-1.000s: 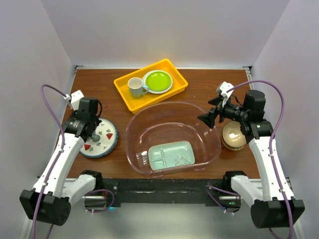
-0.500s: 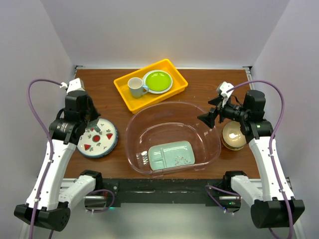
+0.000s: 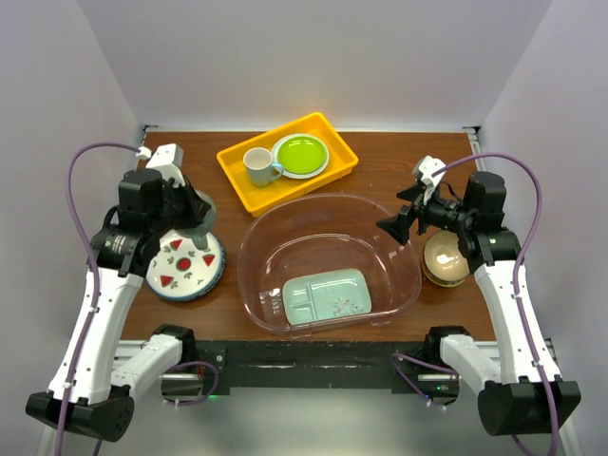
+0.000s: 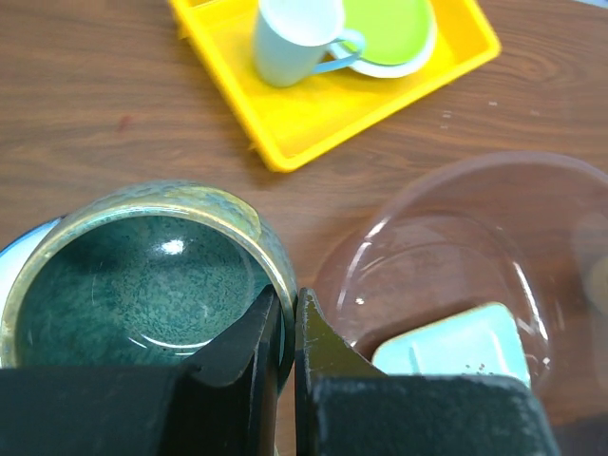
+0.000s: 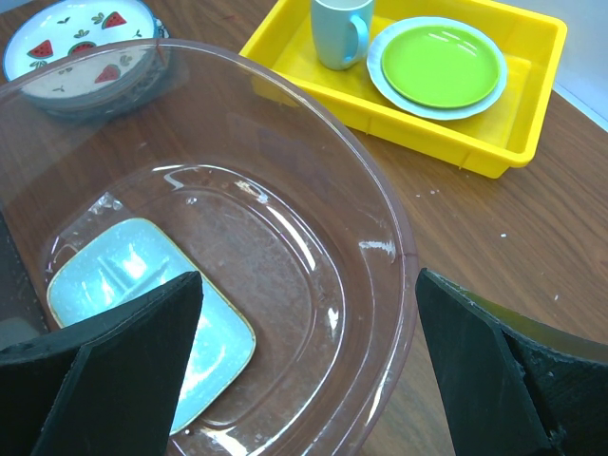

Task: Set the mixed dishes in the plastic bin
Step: Pick up the cup at the center of the board.

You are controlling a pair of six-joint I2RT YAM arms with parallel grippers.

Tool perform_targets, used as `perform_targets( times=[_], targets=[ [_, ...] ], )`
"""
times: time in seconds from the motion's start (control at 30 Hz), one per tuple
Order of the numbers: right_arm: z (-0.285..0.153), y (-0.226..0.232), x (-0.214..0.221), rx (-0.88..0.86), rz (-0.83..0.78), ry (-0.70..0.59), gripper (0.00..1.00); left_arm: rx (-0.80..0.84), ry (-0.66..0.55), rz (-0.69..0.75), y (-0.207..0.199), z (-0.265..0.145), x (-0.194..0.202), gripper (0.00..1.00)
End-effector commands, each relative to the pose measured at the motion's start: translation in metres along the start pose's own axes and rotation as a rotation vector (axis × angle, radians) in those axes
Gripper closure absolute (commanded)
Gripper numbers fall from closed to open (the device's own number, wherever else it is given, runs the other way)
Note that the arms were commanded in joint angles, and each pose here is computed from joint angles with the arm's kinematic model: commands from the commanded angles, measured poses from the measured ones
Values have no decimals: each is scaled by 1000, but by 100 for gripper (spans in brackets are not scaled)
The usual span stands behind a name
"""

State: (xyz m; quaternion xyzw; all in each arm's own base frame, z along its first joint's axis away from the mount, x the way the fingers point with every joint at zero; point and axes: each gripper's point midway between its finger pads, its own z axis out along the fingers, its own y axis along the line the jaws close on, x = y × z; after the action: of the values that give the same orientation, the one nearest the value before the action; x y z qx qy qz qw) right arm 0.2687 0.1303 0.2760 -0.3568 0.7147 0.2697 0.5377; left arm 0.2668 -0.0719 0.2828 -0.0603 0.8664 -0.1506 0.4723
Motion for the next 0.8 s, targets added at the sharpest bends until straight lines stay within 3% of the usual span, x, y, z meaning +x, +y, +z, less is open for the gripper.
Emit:
perform_targets(
  times=[0.0, 0.77],
  targets=[
    [-3, -4, -11, 18, -39, -20, 1, 253, -262, 106, -54, -36, -70, 100],
    [-1, -7, -7, 20, -32, -13, 1, 578, -270, 162, -113, -47, -61, 100]
  ],
)
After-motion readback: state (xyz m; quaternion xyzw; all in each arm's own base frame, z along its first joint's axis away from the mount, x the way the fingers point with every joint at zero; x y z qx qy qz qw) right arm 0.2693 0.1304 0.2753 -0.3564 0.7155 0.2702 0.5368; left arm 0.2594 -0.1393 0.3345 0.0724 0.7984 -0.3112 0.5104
